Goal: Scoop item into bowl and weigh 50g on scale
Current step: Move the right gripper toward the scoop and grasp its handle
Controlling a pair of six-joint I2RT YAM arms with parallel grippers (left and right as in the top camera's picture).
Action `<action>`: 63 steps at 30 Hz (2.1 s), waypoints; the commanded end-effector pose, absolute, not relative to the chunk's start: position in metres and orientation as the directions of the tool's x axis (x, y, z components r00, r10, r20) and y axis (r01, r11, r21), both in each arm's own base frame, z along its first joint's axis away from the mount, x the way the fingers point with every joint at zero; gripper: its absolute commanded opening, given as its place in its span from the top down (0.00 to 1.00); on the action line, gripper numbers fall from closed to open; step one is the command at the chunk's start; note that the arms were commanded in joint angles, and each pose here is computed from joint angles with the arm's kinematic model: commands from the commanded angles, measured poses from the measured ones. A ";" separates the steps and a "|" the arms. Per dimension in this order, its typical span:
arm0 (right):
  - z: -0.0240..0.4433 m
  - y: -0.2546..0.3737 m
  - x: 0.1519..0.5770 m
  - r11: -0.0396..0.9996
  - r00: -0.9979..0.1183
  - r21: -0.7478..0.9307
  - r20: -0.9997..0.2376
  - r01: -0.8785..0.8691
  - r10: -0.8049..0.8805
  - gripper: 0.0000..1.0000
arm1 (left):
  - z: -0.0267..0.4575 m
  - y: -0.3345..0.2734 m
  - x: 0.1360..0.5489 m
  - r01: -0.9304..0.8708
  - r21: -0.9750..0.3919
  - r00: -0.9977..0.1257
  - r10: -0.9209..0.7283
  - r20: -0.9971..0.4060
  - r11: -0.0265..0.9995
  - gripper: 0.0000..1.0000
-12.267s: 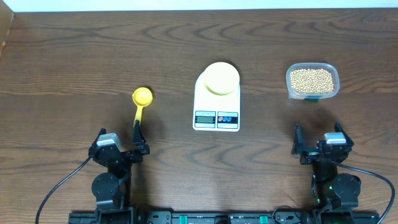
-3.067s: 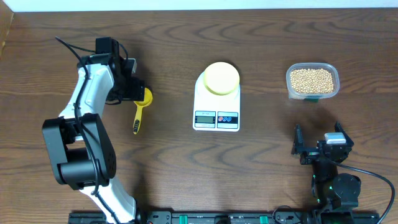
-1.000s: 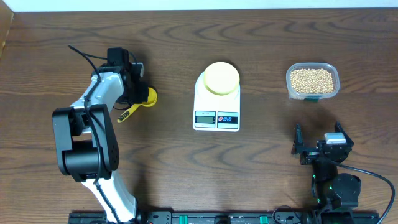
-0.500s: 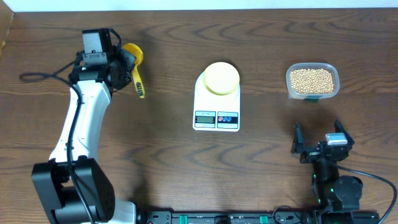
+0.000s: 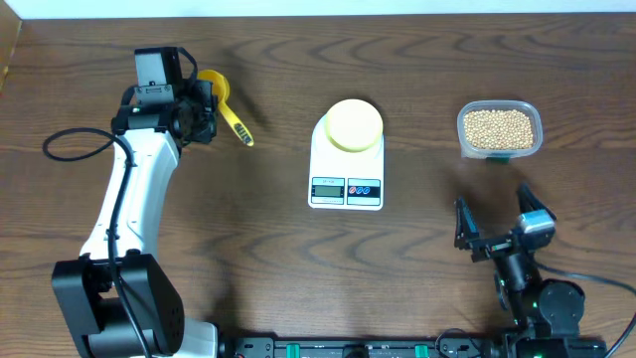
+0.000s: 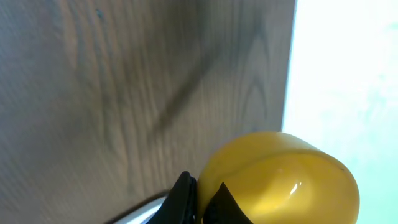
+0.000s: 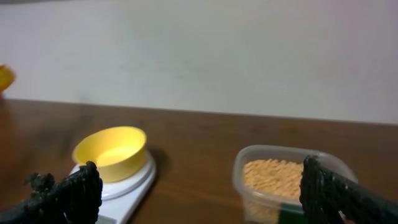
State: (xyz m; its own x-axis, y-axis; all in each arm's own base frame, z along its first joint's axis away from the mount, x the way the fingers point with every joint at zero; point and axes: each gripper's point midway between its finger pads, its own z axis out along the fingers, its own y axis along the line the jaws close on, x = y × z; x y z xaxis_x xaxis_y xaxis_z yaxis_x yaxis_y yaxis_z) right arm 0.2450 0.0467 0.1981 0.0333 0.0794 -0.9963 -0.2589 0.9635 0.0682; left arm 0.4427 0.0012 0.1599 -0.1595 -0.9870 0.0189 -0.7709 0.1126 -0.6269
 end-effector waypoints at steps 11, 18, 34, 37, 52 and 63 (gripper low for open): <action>0.286 0.115 0.299 0.776 -0.230 0.166 -0.973 -0.608 0.028 0.01 | 0.172 -0.007 0.456 -0.743 -0.637 0.066 -0.970 0.234 -0.205 0.92; 0.313 0.140 0.366 0.661 -0.404 0.313 -0.915 -0.682 0.015 0.01 | 0.172 -0.017 0.456 -0.721 -0.574 0.200 -0.910 0.362 -0.387 0.92; 0.279 0.201 0.451 0.444 -0.729 0.741 -0.641 -0.504 0.242 0.30 | 0.179 -0.085 0.456 -0.725 -0.521 0.187 -0.857 0.480 -0.450 0.92; 0.269 0.219 0.450 0.437 -0.740 0.742 -0.636 -0.509 0.219 0.43 | 0.178 -0.096 0.454 -0.736 -0.520 0.167 -0.861 0.480 -0.433 0.92; 0.246 0.313 0.422 0.525 -0.746 0.701 -0.644 -0.483 0.173 0.55 | 0.180 -0.121 0.447 -0.772 -0.497 0.103 -0.849 0.518 -0.397 0.92; 0.242 0.319 0.424 0.572 -0.732 0.681 -0.653 -0.457 0.194 0.59 | 0.204 -0.140 0.459 -0.746 -0.536 -0.007 -0.800 0.599 -0.395 0.92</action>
State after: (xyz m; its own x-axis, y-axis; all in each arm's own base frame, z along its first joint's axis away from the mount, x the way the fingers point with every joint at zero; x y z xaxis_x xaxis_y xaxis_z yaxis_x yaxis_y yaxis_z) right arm 0.4202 0.3145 0.2382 -0.7459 0.1774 -0.6420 -0.4628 0.5552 0.6911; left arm 0.4587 -0.1308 0.1982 -0.0158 -0.8423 0.5387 -0.7400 -0.3525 -0.5728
